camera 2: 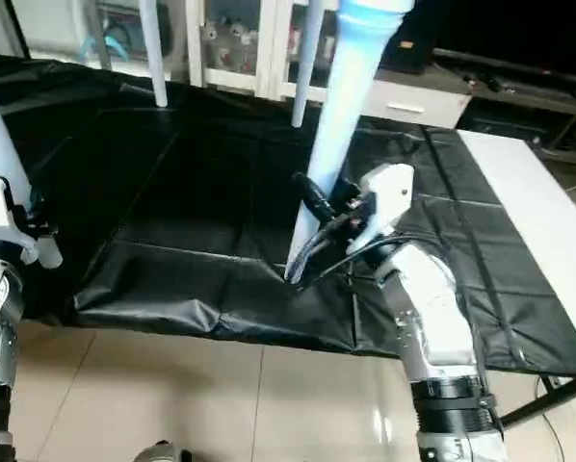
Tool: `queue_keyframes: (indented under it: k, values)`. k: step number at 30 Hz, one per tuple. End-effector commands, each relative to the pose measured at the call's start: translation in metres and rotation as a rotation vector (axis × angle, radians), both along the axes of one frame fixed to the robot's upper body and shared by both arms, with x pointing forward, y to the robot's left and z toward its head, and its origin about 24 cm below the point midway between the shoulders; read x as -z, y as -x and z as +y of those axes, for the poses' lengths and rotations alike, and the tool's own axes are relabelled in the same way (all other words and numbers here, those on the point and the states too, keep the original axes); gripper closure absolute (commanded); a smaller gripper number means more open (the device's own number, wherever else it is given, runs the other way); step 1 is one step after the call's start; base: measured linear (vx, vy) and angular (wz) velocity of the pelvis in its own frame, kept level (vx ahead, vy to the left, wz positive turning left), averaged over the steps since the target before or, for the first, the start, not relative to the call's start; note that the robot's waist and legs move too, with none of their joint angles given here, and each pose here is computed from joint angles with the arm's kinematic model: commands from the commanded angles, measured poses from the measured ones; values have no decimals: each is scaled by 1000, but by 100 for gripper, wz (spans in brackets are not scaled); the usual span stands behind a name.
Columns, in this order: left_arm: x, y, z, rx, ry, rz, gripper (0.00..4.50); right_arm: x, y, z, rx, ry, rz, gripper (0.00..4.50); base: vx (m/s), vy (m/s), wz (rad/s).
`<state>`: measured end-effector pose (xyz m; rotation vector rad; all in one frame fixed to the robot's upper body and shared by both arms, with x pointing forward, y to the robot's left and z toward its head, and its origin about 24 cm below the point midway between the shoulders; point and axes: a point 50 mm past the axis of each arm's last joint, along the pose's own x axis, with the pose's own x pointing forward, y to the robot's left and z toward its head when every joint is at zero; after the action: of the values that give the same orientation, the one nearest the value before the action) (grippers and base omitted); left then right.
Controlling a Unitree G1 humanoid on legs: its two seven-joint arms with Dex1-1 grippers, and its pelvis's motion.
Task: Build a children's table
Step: Flip table
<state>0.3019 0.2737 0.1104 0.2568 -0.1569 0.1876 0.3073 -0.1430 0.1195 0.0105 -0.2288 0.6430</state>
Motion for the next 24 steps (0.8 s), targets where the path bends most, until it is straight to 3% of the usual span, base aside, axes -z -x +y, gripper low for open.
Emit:
queue_keyframes:
  k: [1, 11, 13, 17, 19, 22, 24]
  values:
    - [-7, 2, -2, 16, -26, -26, 195, 2, -3, -10, 49, -3, 12, 187, 0, 0, 0]
    - [-14, 12, 2, 49, 5, -84, 124, -3, 6, -13, 96, -101, -3, 116, 0, 0, 0]
    - [-14, 19, 4, 55, 65, -117, 95, 1, 18, -8, 67, -139, 35, 90, 0, 0, 0]
    - [-12, 28, 3, 88, 118, -137, 92, 8, 32, -2, 14, -128, 76, 84, 0, 0, 0]
    - [-10, 48, -8, 186, 194, -173, 92, 19, 57, 2, -13, -105, 90, 84, 0, 0, 0]
    - [0, 64, -26, 247, 177, -107, 92, 24, 72, 0, 23, -101, 94, 84, 0, 0, 0]
    - [6, 68, -31, 258, 182, -70, 92, 27, 76, -1, 42, -95, 104, 84, 0, 0, 0]
